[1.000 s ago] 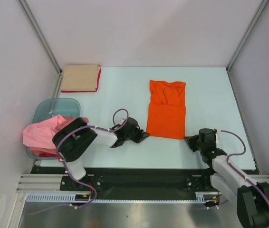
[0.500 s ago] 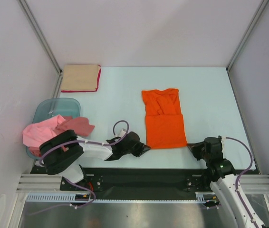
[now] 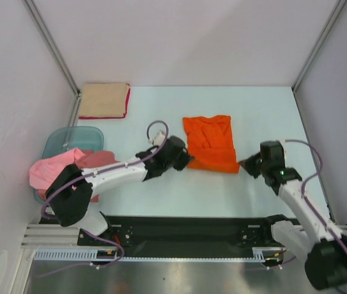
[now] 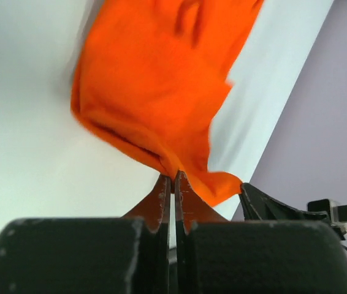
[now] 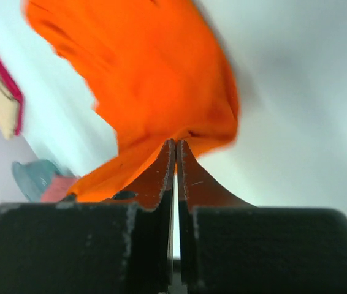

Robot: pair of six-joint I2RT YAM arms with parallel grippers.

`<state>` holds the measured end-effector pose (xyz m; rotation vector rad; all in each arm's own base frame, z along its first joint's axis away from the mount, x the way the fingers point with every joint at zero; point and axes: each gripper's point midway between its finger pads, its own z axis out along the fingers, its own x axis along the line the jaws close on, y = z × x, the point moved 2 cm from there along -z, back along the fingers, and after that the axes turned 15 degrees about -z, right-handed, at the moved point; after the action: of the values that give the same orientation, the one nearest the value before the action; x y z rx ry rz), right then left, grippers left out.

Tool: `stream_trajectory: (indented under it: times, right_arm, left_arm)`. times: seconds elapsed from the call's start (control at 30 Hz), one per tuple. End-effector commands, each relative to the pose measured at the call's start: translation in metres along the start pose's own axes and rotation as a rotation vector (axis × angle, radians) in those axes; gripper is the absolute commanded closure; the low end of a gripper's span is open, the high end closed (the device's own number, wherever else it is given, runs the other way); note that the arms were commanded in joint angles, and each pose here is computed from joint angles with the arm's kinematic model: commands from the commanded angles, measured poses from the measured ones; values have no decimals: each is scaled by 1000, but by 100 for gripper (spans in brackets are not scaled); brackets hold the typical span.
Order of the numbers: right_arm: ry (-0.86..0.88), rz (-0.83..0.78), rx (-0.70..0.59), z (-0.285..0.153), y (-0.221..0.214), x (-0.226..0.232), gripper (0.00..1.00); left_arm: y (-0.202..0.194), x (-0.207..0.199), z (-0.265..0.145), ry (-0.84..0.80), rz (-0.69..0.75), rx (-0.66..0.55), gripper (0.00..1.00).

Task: Fold and stack the t-shirts
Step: Fold the tshirt

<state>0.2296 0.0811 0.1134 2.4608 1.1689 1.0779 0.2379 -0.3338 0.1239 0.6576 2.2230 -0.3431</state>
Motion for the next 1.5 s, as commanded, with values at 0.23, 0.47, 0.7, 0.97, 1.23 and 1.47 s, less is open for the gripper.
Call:
stream_trajectory:
  times: [0.23,0.47,0.7,0.97,1.23,1.47]
  right_arm:
    - [180,-100,-52,97,113,107,100]
    - [226,-104,-58,141,154,132,100]
    - [242,-76,-61,159,173,134,100]
    - [254,-60,-48,182,182,131,100]
    - [290,-61,-64,207,202,133,100]
    - [281,-43,-60,222,210,125,100]
  left_arm:
    - [99,-103,73,4,164,-38,100]
    - [134,-139,115,-43,159,-44,100]
    - [151,-174,140,-140,163,-21,100]
    - [165,-179,164,-163,126,-26,100]
    - [186,-178,187,-175,89,-39,100]
    - [203,-180,208,-185,73,-28,100]
